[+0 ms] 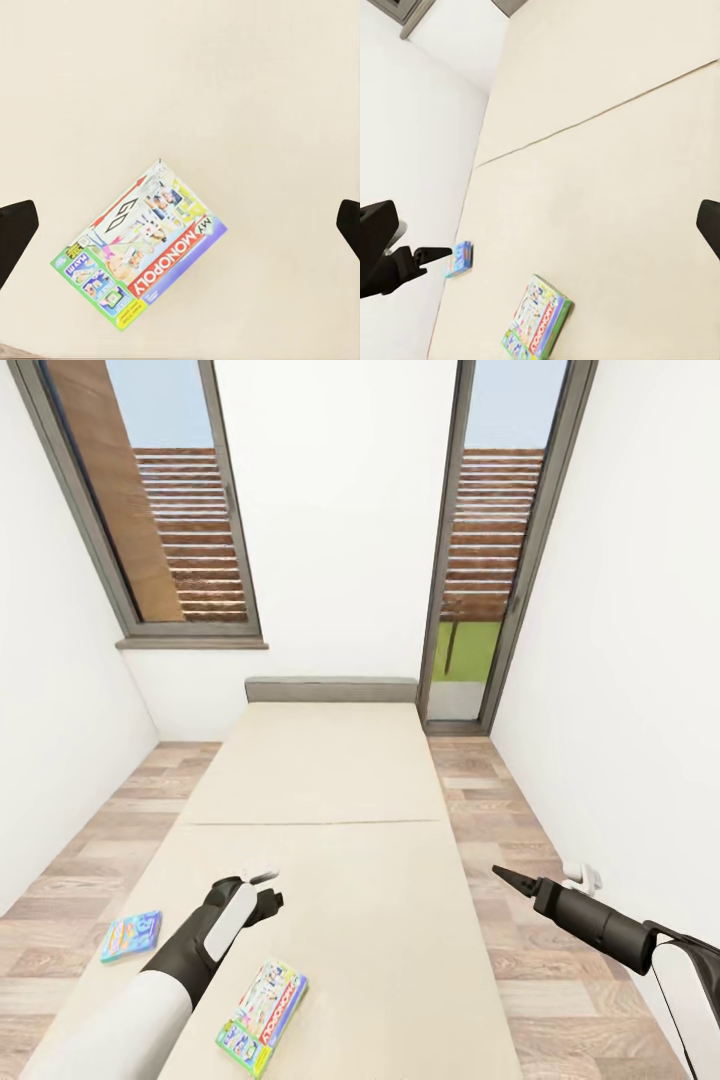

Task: Put all the toys in the child's room - the three board games (two on the bed and one on the table), the two jigsaw puzzles on the table, and the tennis ball on the table - inside the toy box on the table in the child's room.

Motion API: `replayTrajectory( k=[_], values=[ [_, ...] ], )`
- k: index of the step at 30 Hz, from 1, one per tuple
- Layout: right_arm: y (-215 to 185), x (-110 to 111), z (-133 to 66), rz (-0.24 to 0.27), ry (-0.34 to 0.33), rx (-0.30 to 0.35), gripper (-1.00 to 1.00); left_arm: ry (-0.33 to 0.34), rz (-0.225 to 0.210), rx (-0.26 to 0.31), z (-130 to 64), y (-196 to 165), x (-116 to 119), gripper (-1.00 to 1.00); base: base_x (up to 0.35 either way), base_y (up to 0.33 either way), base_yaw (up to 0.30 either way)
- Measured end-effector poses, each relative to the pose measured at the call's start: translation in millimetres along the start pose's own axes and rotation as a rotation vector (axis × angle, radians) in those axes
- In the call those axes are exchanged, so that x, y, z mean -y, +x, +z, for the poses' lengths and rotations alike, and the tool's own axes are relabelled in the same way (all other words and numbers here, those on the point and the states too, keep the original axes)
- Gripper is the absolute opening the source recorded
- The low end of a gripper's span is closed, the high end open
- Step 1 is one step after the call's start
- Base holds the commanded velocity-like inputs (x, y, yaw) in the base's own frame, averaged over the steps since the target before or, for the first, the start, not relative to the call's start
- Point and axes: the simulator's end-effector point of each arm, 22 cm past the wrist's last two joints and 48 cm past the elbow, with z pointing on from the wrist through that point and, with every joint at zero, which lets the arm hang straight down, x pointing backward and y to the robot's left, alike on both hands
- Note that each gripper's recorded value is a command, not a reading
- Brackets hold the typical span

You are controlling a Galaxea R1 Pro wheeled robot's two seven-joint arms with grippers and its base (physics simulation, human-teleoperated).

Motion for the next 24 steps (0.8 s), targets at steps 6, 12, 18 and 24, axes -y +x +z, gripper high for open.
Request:
replayTrajectory(
  k=[6,12,18,24],
  values=[
    [3,3,2.1,0.005,0.004,-0.007,1.0,-0.007,-0.007,-0.001,5.6,3,-2,1.0,0.0,0.0,0.0],
    [7,7,4.1,0.01,0.012,-0.015,1.0,-0.011,-0.015,0.003,10.1,5,-3,1.0,0.0,0.0,0.0],
    [10,12,6.3,0.015,0.019,-0.023,1.0,-0.006,-0.015,-0.005,14.2,8,-2,1.0,0.0,0.0,0.0],
    [14,15,7.8,0.02,0.024,-0.032,1.0,0.013,-0.014,-0.007,17.0,9,2,1.0,0.0,0.0,0.0]
  ],
)
